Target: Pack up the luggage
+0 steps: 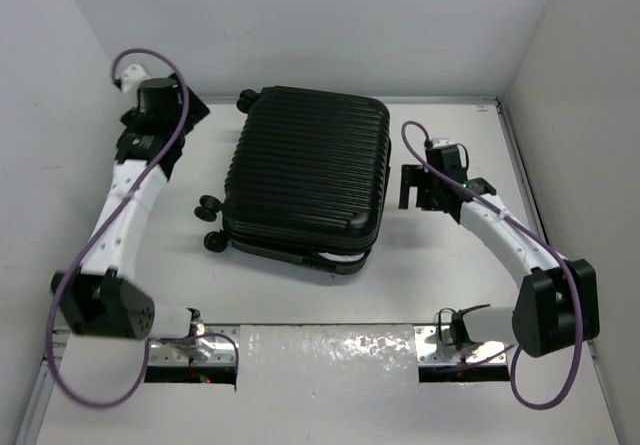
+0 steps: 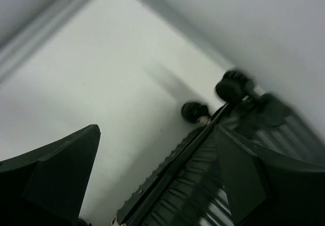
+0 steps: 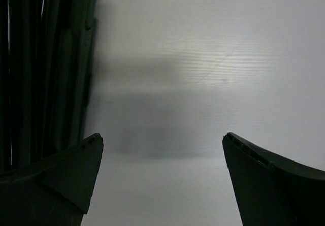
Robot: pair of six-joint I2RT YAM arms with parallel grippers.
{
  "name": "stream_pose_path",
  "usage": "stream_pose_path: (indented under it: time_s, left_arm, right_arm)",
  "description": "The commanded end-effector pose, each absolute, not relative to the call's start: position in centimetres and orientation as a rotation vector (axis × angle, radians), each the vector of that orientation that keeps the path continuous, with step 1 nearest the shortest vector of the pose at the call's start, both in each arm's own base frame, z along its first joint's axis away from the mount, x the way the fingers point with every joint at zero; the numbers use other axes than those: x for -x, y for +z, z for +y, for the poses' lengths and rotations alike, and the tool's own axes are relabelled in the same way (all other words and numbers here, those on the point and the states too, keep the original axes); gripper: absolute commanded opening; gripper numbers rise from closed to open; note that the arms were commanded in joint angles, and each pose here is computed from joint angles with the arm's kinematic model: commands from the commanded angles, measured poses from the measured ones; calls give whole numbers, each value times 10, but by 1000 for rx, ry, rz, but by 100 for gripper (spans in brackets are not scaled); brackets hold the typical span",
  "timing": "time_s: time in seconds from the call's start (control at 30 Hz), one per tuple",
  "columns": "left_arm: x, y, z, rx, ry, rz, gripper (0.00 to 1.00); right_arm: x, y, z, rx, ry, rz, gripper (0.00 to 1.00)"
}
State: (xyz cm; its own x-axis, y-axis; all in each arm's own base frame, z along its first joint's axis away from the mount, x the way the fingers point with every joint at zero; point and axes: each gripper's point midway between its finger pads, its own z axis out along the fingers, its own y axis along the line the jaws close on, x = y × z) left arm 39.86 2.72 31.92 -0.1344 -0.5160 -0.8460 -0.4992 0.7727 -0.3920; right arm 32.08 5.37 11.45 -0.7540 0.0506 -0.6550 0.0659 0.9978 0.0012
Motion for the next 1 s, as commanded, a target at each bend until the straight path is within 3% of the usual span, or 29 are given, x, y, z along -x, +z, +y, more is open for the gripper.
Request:
stream_pose_path:
  time_s: [0.0,0.2,0.5,0.73,0.97]
  left_arm:
    - [-429,243,7,762,-62,2001,92]
    - [-450,194,-6,734,-117,2102,91]
    - [-446,210,-54,542,-434,2089,89]
    - [-434,214,-71,458,-544,2084,84]
    - [-417,196,-89,409,-583,2106,83]
  right_arm:
    - [-323,107,101,-27,276,2389,97]
    - [-297,109,159,103,566,2346,93]
    - [-272,162,210,260,897,2209,88]
    - [-251,164,219,278,942,2197,88]
    - [-247,144,196,211,806,2218,91]
